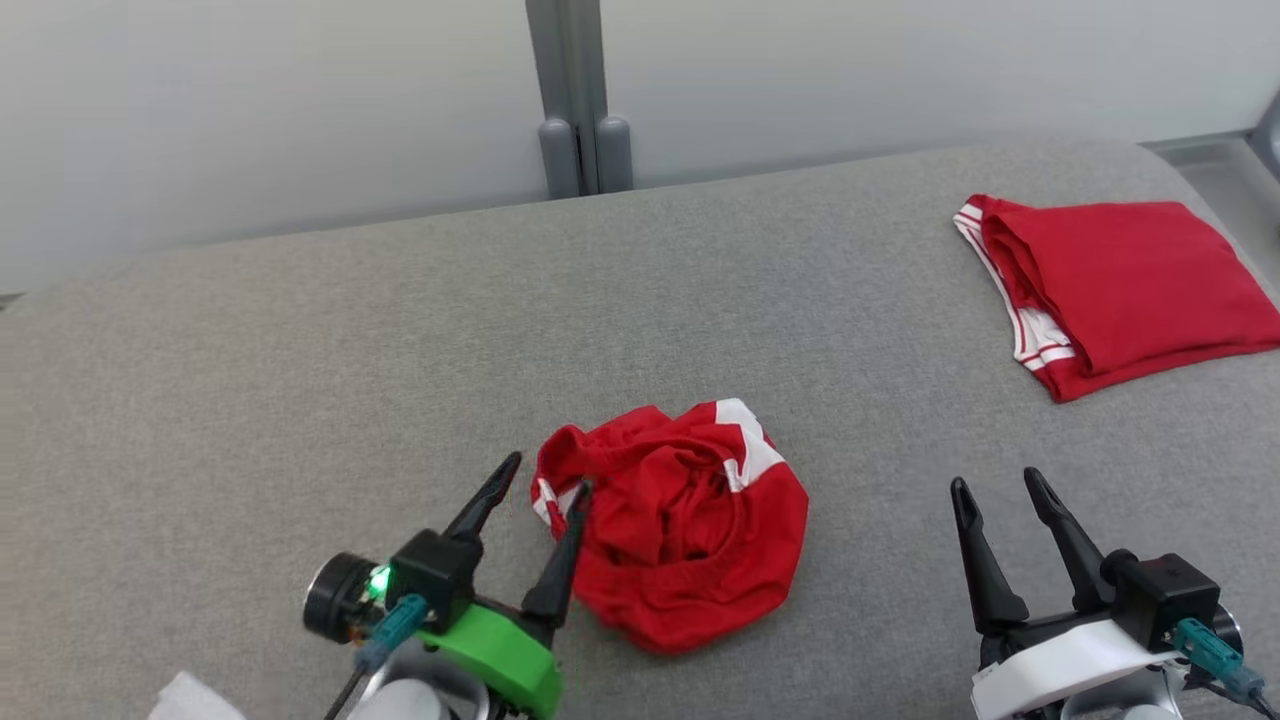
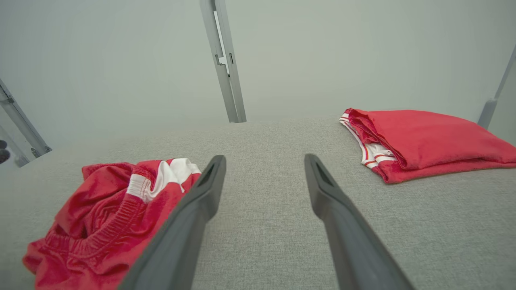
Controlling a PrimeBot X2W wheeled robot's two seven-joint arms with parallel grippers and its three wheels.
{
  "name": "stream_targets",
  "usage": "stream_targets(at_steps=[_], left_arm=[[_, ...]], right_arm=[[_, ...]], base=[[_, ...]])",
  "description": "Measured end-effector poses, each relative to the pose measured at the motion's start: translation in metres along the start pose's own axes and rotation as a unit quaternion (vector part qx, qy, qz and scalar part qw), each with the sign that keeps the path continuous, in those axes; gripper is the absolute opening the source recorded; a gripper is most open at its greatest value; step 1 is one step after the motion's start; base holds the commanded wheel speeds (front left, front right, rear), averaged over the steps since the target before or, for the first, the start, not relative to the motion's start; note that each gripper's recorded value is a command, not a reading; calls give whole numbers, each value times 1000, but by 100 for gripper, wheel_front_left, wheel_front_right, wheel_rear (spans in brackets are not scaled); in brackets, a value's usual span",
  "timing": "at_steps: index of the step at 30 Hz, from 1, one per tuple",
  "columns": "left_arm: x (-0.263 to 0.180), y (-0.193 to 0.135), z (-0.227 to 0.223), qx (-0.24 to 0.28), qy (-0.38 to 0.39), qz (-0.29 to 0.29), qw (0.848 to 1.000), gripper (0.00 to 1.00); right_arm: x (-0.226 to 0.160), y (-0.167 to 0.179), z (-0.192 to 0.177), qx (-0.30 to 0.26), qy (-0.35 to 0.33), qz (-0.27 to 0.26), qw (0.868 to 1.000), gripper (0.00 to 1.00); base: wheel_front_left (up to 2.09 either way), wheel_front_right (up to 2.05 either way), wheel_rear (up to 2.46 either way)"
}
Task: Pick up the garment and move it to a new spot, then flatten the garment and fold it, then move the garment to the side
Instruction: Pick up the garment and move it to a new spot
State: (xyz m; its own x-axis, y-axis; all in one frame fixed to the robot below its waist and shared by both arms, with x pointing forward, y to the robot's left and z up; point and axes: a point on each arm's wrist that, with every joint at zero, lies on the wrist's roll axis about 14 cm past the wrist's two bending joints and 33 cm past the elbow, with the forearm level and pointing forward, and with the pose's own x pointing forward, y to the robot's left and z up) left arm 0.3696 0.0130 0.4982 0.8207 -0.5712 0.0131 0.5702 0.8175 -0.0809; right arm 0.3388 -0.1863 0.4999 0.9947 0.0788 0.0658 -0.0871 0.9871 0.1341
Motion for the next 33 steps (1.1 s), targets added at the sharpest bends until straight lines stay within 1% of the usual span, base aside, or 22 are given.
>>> stream_targets(at_steps=[4,8,11,14,17,22,33], left_arm=[[-35,35,7,-19,-20,98,995,100],[-72,68,18,-26,-47,191,980,100],[-97,79,23,-17,-62,240,969,100],[-117,82,25,-13,-73,270,960,100],[-130,75,19,12,-62,273,960,100],[-144,69,10,10,-53,283,958,100],[-148,68,13,16,-60,280,958,100]], right_arm=[[-2,11,3,9,-7,11,1000,100],[-4,20,7,14,-16,21,1000,100],[-8,26,9,16,-19,29,999,100],[-11,32,7,19,-17,38,999,100],[-15,41,4,24,-13,50,998,100],[-18,43,5,23,-14,54,998,100],[-22,45,1,23,-9,56,998,100]], base=[[0,0,0],[0,0,0],[0,0,0],[0,0,0],[0,0,0],[0,0,0],[0,0,0]])
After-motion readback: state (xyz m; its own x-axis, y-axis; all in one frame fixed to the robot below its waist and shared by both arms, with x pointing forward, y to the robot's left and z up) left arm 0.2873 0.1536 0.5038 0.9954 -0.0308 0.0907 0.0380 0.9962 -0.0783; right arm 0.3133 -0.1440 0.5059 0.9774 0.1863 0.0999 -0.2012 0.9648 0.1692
